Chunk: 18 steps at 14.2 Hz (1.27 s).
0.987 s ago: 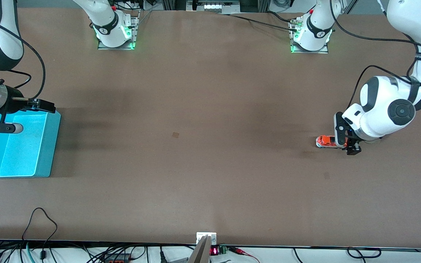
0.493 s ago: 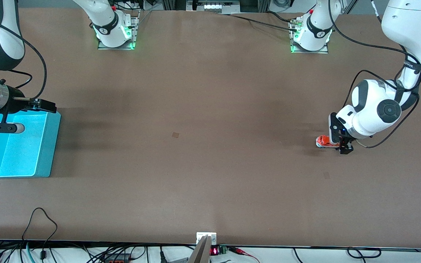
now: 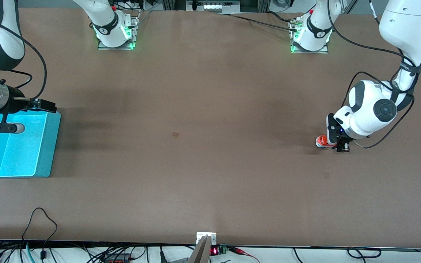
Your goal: Wind up bus and store in blue box
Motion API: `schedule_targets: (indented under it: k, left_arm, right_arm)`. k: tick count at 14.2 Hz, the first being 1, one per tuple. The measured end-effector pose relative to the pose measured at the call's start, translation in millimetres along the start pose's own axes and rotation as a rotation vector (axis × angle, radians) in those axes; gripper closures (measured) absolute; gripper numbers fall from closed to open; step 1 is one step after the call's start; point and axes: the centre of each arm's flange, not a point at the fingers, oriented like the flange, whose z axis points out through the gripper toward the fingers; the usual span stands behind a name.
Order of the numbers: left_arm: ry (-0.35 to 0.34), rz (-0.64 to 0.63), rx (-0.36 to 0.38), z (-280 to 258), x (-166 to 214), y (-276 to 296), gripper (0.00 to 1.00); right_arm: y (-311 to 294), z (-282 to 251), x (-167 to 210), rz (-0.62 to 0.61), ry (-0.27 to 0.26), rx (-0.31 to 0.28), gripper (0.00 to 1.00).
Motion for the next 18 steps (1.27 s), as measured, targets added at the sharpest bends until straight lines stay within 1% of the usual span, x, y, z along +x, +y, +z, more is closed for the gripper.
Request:
schedule_targets:
  k: [1,8,10,14,18]
  left_arm:
    - [0.0,0.0,0.004,0.2,0.0,-0.6,0.47]
    - [0.0,-0.001,0.005,0.2,0.0,-0.8,0.48]
    - [0.0,-0.013,0.007,0.2,-6.5,-0.4,0.48]
    - [0.0,-0.09,0.009,1.7,-56.2,6.2,0.48]
    - [-0.002,-0.068,0.013,3.3,-114.4,16.0,0.48]
  right_arm:
    - [0.0,0.0,0.0,0.0,0.0,0.0,0.0]
    - [0.0,0.0,0.0,0.0,0.0,0.0,0.0]
    - [-0.1,0.0,0.0,0.0,0.0,0.0,0.0]
    - [-0.4,0.0,-0.1,-0.001,0.0,0.0,0.0]
    - [-4.6,-0.2,-0.2,-0.008,0.0,-0.002,0.0]
